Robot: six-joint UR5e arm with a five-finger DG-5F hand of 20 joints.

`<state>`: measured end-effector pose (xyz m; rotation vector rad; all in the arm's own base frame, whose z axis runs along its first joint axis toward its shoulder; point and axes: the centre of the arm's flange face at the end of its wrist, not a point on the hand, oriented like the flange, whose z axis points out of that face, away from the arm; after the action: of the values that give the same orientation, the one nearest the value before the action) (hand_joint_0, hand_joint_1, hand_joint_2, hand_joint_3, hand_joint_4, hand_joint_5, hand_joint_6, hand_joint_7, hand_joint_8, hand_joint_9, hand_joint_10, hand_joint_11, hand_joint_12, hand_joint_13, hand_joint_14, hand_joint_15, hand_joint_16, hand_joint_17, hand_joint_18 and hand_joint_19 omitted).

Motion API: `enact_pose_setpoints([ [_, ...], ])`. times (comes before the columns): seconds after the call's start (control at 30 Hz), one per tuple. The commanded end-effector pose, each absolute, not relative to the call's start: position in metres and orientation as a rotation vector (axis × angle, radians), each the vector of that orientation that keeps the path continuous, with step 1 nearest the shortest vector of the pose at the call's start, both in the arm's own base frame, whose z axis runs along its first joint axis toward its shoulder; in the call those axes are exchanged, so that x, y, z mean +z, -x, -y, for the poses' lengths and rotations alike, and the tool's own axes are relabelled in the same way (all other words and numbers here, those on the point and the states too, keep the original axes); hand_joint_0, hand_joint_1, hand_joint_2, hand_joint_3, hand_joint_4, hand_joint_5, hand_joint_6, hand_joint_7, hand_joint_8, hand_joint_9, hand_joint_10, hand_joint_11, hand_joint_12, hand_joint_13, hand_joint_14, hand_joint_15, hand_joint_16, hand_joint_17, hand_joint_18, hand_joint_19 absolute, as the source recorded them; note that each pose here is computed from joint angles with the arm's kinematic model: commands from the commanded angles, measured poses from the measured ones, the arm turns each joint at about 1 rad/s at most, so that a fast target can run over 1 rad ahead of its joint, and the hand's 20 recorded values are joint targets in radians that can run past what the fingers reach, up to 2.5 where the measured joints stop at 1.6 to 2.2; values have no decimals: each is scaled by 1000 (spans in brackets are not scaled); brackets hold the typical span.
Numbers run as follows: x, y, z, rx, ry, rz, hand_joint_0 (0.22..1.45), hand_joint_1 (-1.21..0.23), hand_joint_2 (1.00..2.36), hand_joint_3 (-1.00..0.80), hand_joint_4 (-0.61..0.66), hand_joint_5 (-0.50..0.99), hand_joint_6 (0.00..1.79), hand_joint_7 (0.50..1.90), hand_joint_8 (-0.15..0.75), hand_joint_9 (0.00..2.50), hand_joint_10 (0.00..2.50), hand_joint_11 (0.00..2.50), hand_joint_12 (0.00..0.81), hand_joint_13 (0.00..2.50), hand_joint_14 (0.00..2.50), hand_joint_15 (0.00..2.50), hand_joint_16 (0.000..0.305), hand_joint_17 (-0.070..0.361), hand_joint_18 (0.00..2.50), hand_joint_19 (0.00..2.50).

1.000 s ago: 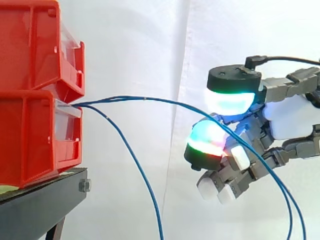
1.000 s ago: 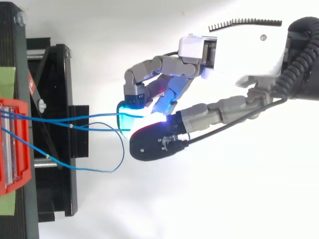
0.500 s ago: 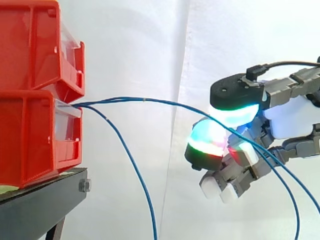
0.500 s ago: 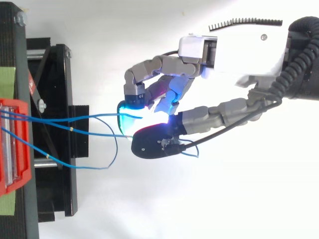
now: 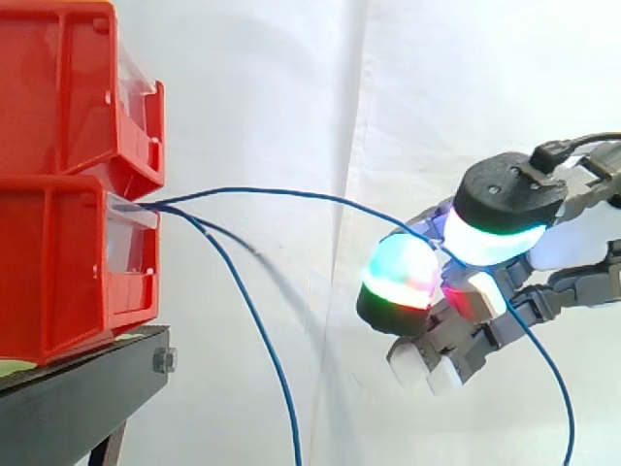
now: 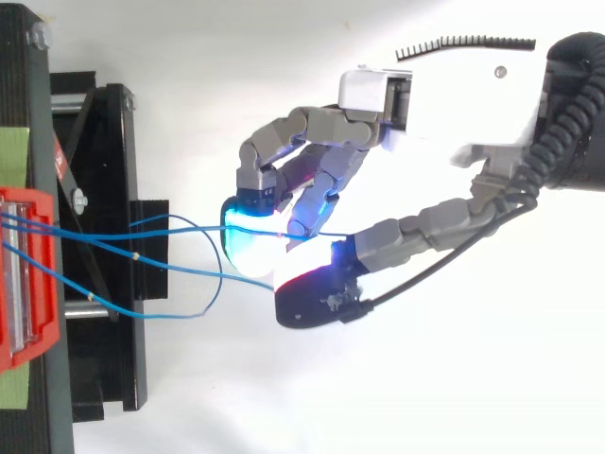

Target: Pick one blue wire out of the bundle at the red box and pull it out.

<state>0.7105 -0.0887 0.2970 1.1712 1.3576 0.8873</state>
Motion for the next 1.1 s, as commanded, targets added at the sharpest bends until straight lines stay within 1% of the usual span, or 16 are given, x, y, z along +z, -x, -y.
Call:
enact_pose_setpoints([
  [0.0, 297, -710, 89, 888, -1171, -1358, 613, -965, 1007, -414, 225, -132, 814, 805, 237, 1031, 29, 723, 368, 562, 17, 388, 58, 131, 379, 503],
  [0.07, 297, -710, 89, 888, -1171, -1358, 617, -970, 1002, -478, 229, -130, 831, 791, 236, 1031, 30, 726, 365, 560, 19, 395, 58, 131, 379, 505],
  [0.1, 297, -710, 89, 888, -1171, -1358, 594, -952, 1000, -500, 225, -119, 821, 813, 233, 1034, 28, 705, 364, 561, 17, 388, 58, 131, 380, 507],
  [0.13, 298, -711, 89, 888, -1170, -1357, 559, -903, 1000, -500, 241, -97, 774, 871, 232, 1045, 25, 669, 366, 566, 17, 382, 59, 132, 384, 512],
  [0.17, 297, -710, 89, 888, -1171, -1358, 546, -881, 1000, -500, 250, -83, 730, 939, 234, 1053, 26, 646, 365, 568, 17, 385, 59, 133, 385, 517],
  [0.2, 298, -711, 89, 888, -1170, -1357, 520, -787, 1000, -500, 260, -61, 658, 1065, 240, 1074, 25, 603, 369, 579, 16, 381, 60, 136, 393, 523],
  [0.23, 297, -710, 89, 887, -1171, -1360, 526, -710, 1000, -500, 257, -43, 576, 1237, 232, 1077, 22, 557, 367, 589, 17, 384, 60, 135, 390, 532],
  [0.27, 298, -711, 89, 888, -1170, -1357, 536, -681, 1000, -494, 255, -37, 546, 1300, 231, 1075, 22, 554, 364, 587, 16, 381, 59, 133, 384, 534],
  [0.3, 298, -711, 89, 888, -1170, -1357, 562, -600, 1006, -427, 259, -31, 501, 1365, 222, 1075, 22, 527, 355, 579, 18, 380, 58, 131, 371, 539],
  [0.33, 297, -710, 89, 887, -1169, -1359, 582, -555, 1010, -362, 271, -32, 501, 1295, 210, 1073, 21, 508, 350, 573, 19, 389, 58, 129, 360, 552],
  [0.4, 297, -710, 89, 888, -1171, -1358, 584, -533, 1013, -303, 275, -33, 503, 1247, 209, 1070, 21, 496, 352, 570, 17, 384, 58, 130, 350, 554],
  [0.43, 298, -711, 89, 886, -1169, -1357, 581, -525, 1015, -268, 304, -33, 503, 1205, 217, 1072, 20, 477, 361, 574, 17, 384, 59, 134, 354, 549],
  [0.53, 298, -711, 89, 885, -1170, -1356, 588, -511, 1013, -224, 337, -30, 503, 1168, 229, 1095, 21, 455, 382, 593, 17, 372, 65, 146, 380, 543],
  [0.67, 298, -711, 89, 886, -1169, -1355, 592, -530, 1010, -234, 338, -30, 503, 1175, 242, 1107, 19, 461, 393, 601, 16, 377, 67, 150, 392, 538],
  [0.83, 298, -711, 89, 888, -1174, -1354, 572, -623, 1010, -259, 326, -34, 503, 1221, 253, 1113, 21, 512, 397, 604, 16, 373, 67, 150, 401, 528],
  [1.07, 297, -711, 92, 884, -1173, -1351, 583, -687, 1013, -240, 255, -35, 501, 1340, 257, 1105, 25, 582, 386, 602, 17, 390, 64, 144, 396, 529],
])
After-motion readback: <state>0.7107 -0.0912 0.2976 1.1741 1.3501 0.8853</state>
